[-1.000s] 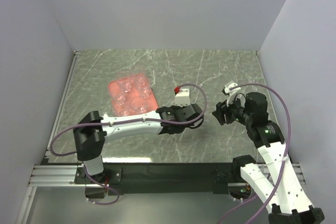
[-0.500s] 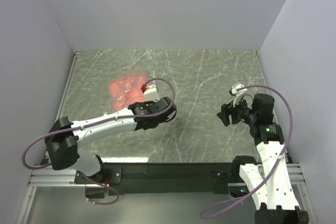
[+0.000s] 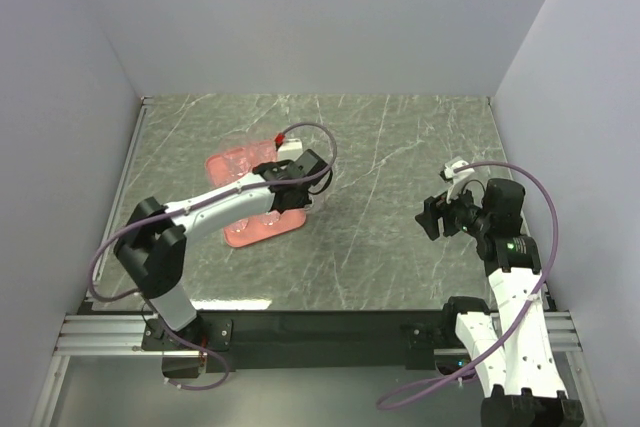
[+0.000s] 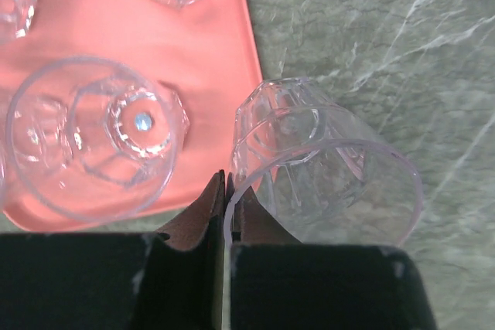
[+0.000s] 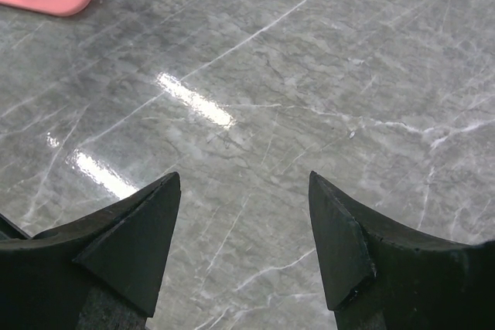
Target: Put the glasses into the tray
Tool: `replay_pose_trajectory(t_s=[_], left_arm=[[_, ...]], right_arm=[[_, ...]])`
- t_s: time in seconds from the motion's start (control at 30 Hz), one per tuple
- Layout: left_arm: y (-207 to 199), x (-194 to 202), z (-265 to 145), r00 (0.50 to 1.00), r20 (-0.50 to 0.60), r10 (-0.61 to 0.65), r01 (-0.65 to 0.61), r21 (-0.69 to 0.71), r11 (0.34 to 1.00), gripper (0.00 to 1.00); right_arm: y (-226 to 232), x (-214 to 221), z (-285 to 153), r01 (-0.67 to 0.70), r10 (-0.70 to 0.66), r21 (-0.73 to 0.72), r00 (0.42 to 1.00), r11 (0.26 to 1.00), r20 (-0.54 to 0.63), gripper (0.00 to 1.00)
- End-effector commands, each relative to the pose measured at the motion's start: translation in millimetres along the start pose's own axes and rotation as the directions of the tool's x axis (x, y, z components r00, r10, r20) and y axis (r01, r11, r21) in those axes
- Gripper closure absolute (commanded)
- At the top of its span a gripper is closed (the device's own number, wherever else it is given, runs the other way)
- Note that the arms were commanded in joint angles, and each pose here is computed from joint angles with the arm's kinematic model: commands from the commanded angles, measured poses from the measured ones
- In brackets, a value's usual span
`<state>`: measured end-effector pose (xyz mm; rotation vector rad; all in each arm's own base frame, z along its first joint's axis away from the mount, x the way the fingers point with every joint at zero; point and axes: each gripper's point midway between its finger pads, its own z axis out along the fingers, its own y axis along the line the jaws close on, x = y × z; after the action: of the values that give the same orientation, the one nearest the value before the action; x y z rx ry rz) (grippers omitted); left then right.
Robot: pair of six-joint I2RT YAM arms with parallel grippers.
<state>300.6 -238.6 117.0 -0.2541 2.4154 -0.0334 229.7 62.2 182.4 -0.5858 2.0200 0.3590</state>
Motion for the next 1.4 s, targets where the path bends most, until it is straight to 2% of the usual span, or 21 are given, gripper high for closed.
replay_pose_trajectory(t_s=[0.0, 0.17, 0.57, 1.1, 1.37], left_arm=[[-3, -26, -1, 0.986, 0.021, 0.165, -0.165, 0.008, 0.986, 1.0], [-4, -37, 7, 0.957, 0.016, 0.289, -0.289, 0.0, 0.957, 1.0], [5, -41, 17, 0.932, -0.029, 0.361, -0.361, 0.012, 0.932, 1.0], [27, -48, 31, 0.905, -0.077, 0.418, -0.423, -0.076, 0.903, 0.98], [33, -56, 39, 0.91, -0.086, 0.406, -0.412, -0.08, 0.908, 0.94]], right_arm=[[-3, -13, -3, 0.033, -0.034, 0.01, 0.998, 0.999, 0.055, 0.26], [-4, -13, -4, 0.032, -0.033, 0.019, 0.998, 0.999, 0.06, 0.26], [-6, -14, -6, 0.025, -0.027, 0.027, 0.998, 0.999, 0.065, 0.26], [-8, -13, -6, 0.021, -0.023, 0.03, 0.998, 0.999, 0.064, 0.26], [-8, -13, -6, 0.022, -0.024, 0.032, 0.998, 0.999, 0.066, 0.26]])
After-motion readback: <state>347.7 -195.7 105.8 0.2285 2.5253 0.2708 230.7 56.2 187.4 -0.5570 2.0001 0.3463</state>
